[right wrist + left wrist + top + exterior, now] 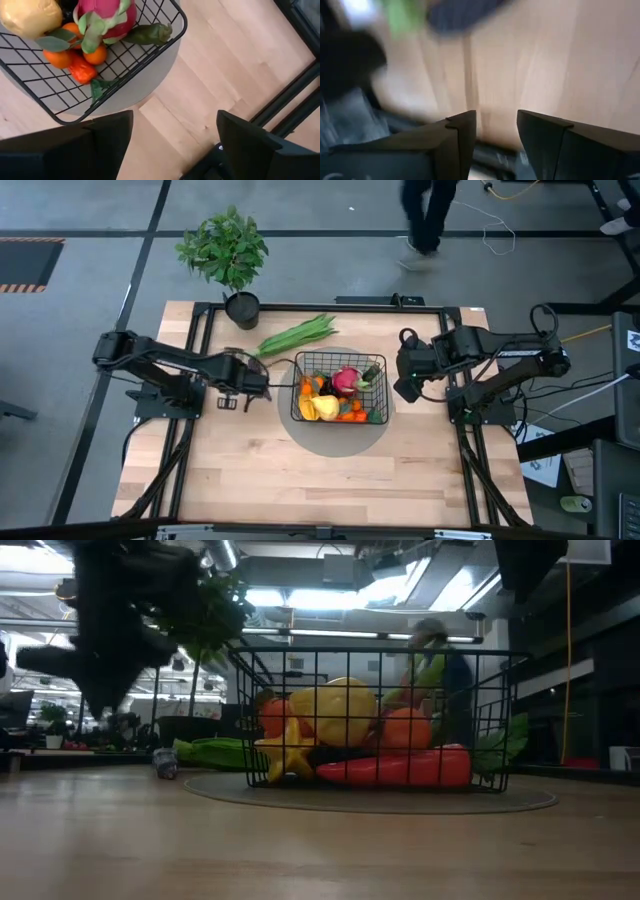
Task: Build produce basket
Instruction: Put the violet eggplant into the black wire basket
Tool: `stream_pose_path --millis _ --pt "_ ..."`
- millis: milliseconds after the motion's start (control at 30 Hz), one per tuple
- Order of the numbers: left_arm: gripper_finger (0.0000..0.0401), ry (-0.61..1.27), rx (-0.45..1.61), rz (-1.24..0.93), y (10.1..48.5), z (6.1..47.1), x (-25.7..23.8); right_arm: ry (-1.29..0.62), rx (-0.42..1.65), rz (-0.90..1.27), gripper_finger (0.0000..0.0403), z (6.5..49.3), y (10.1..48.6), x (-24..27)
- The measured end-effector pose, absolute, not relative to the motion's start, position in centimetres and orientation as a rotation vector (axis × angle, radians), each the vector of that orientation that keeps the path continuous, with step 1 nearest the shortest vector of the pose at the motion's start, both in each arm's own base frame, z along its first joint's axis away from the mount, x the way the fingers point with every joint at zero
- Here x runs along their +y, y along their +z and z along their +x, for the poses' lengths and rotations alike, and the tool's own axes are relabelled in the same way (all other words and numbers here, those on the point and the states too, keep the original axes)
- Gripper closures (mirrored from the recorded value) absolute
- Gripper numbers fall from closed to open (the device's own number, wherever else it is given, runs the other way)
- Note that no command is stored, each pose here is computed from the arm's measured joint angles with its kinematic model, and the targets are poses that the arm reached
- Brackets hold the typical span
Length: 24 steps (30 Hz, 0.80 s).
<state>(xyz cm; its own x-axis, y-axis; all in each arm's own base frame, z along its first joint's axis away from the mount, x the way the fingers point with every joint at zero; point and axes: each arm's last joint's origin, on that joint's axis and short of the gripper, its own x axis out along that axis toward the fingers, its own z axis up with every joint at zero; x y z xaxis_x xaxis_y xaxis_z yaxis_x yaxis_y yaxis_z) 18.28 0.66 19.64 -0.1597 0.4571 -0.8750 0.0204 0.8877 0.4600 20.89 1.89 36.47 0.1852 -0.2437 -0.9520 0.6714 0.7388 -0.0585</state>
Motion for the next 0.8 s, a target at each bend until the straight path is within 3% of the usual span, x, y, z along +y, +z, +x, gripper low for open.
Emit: stream_pose_path --millis 333,800 --pt "0.0267 0.586 1.471 0.110 22.0 15.7 -0.4 -0.682 1.267 0.394 0.0128 20.9 35.2 2.1" --pt "0.0202 0.624 1.503 0.189 20.5 16.0 0.3 -0.687 1.339 0.444 0.0128 20.7 33.8 2.6"
